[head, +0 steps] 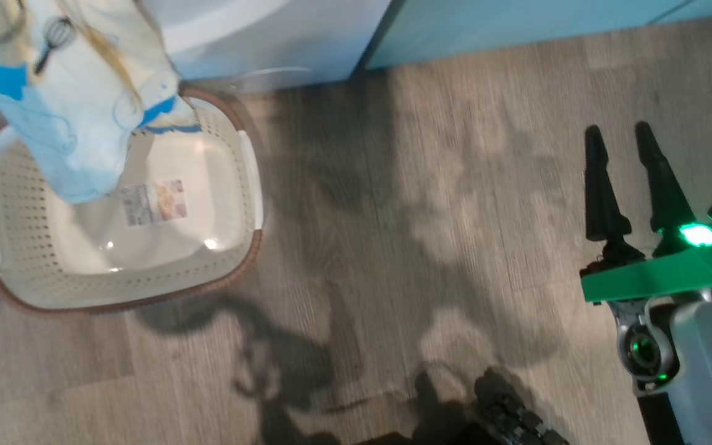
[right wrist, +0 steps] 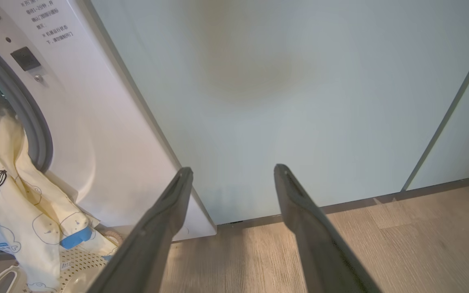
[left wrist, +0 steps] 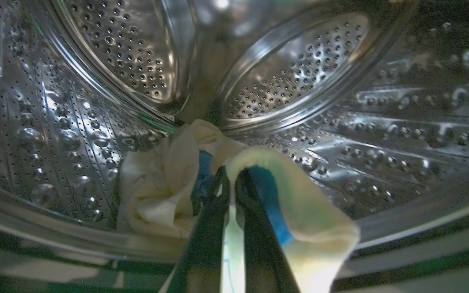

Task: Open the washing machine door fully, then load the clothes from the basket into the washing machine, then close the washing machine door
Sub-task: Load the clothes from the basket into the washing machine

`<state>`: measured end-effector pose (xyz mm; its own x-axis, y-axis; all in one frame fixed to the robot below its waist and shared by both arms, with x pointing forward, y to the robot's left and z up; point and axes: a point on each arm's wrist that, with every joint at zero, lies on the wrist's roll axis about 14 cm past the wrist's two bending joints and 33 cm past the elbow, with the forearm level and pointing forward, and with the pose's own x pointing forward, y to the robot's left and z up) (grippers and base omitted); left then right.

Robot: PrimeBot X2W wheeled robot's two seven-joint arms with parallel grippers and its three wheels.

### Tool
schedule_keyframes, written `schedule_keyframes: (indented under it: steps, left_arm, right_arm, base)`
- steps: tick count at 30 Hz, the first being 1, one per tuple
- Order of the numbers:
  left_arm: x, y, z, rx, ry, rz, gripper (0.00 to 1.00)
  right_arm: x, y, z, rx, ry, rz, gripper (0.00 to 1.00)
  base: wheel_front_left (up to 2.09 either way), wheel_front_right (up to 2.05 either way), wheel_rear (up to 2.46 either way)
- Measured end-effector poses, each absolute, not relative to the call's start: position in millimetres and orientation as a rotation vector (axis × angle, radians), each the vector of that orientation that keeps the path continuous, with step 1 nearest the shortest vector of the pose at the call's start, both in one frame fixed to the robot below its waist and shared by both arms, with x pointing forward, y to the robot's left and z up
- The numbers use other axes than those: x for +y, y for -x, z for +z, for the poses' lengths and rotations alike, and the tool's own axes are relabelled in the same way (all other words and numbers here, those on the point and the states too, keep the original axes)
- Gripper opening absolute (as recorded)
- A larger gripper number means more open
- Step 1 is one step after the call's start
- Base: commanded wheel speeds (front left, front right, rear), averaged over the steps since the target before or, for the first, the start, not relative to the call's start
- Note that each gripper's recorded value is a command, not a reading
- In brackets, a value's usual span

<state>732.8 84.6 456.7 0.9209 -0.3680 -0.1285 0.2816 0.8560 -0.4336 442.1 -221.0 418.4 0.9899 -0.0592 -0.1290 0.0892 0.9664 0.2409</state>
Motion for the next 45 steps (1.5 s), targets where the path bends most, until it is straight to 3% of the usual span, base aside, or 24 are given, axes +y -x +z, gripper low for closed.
schedule_keyframes:
  steps: [25,36,45]
  left_arm:
    - [103,-808,462,-0.051,0.420,-0.219,0.00]
    - [112,-814,488,-0.175,0.425,-0.223,0.00]
    - [83,-805,461,-0.124,0.301,-0.304,0.00]
  right_arm:
    - [-222,-453,385,0.201,-0.254,-0.077,1.00]
    - [-221,-464,380,0.198,-0.252,-0.062,1.00]
    - [-220,-464,378,0.205,-0.252,-0.061,1.00]
  base:
    - [0.00,0.00,0.00]
    - [0.00,0.00,0.00]
    - [0.00,0.00,0.00]
